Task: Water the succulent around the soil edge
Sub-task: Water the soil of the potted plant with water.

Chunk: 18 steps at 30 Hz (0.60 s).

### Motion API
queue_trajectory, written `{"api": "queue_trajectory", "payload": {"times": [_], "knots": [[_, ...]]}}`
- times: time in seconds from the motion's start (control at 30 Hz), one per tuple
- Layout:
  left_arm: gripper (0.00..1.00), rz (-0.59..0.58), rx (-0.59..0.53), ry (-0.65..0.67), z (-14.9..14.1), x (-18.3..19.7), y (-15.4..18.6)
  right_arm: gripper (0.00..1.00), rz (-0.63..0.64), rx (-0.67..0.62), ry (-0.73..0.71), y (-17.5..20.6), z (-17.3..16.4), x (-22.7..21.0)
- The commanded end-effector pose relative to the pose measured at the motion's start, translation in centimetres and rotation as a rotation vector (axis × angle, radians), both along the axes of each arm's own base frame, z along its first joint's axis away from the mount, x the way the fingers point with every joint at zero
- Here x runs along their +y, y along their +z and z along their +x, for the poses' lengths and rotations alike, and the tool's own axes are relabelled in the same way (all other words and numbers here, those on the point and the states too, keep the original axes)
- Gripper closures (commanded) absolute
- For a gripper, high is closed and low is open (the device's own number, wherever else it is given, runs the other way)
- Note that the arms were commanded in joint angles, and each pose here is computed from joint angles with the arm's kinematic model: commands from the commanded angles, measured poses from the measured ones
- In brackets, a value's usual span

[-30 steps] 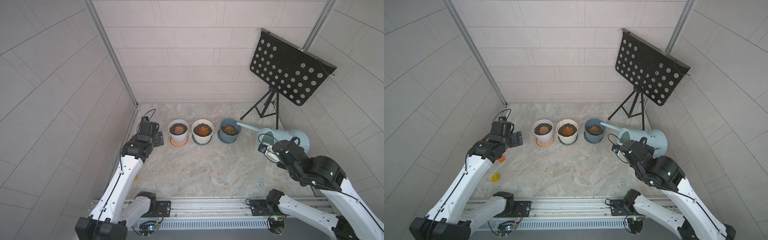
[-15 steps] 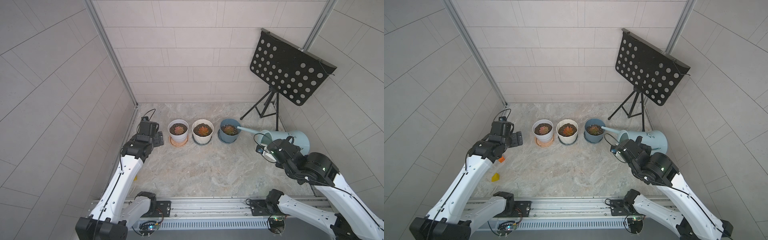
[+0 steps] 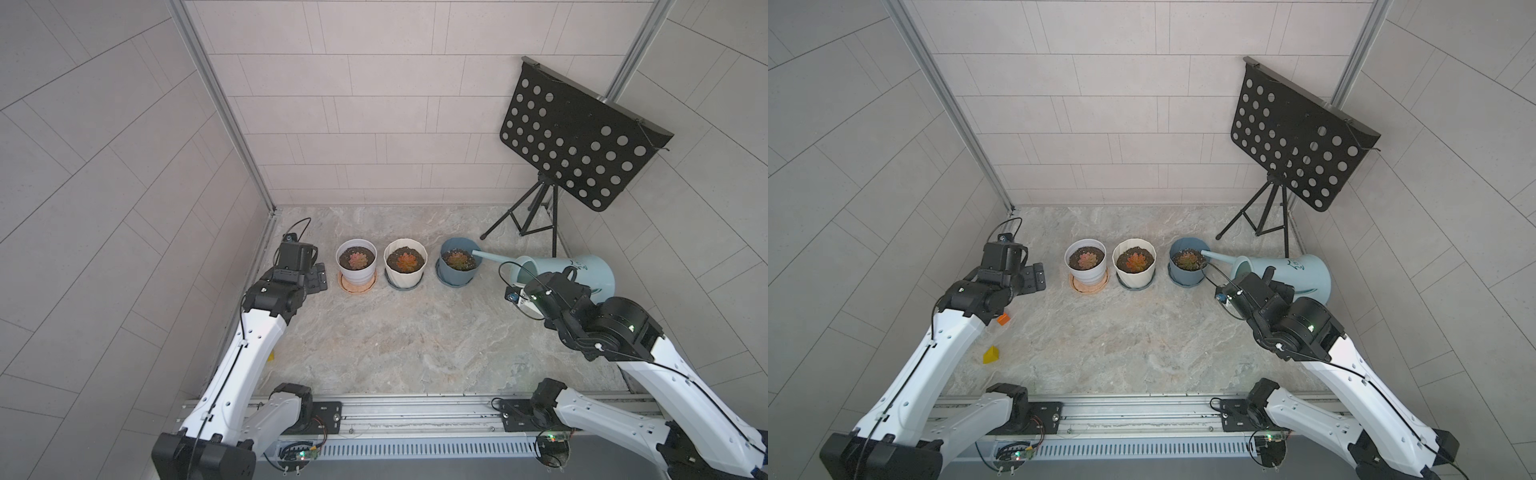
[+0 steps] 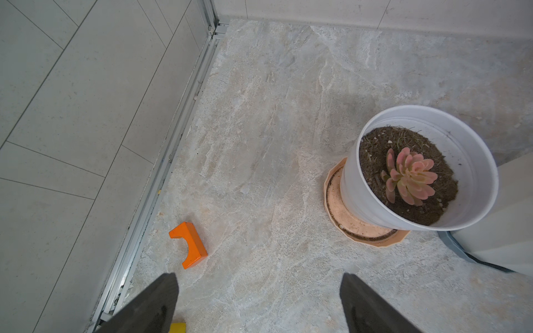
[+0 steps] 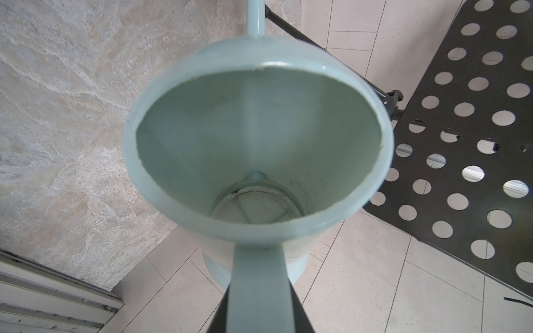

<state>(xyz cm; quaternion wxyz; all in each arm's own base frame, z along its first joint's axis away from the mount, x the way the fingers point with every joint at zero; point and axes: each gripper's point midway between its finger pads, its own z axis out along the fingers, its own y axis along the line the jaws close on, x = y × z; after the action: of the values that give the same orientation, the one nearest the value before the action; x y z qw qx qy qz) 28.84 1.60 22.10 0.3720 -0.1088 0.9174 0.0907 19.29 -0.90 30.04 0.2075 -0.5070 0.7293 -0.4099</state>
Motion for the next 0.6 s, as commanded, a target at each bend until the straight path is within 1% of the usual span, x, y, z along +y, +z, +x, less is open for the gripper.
{"api": "queue_trajectory", "payload": {"times": [0.0,0.57], "knots": [[0.05,-0.001,0.007,0.011,-0.1,0.3,-0.1,1.0,-0.038,-0.073,-0.033,1.5,0.6,-0.7],[0.05,-0.017,0.016,0.01,0.0,0.2,0.0,1.0,-0.041,-0.088,-0.017,2.3,2.2,0.5]]}}
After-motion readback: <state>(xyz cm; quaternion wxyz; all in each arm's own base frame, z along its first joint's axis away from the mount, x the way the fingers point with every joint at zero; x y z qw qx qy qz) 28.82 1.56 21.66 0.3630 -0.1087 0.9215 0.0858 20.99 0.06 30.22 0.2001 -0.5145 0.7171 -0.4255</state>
